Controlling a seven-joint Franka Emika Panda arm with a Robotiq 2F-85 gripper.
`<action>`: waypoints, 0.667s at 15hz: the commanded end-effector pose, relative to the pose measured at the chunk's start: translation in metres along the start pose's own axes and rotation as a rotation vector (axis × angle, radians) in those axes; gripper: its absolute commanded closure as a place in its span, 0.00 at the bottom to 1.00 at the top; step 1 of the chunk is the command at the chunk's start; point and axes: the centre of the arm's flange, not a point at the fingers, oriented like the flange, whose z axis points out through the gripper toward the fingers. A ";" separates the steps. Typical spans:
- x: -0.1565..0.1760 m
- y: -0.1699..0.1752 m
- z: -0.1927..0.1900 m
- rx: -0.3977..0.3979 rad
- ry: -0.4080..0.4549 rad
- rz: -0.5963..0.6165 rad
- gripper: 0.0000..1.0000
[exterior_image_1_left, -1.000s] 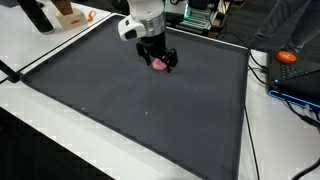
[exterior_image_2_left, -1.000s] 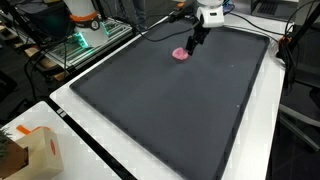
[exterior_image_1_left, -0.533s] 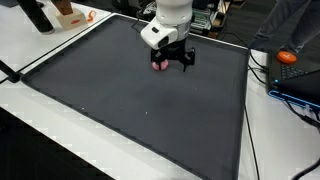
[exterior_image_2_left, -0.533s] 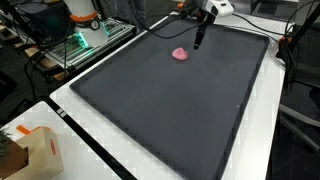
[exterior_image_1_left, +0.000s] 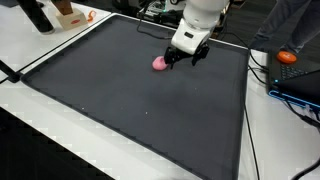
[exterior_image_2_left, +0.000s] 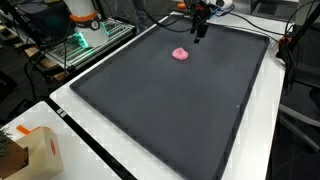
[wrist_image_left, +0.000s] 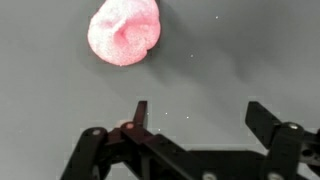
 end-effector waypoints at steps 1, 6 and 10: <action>0.000 -0.019 0.001 -0.068 -0.072 -0.174 0.00; -0.007 -0.040 0.009 -0.158 -0.185 -0.385 0.00; -0.015 -0.054 0.017 -0.255 -0.280 -0.533 0.00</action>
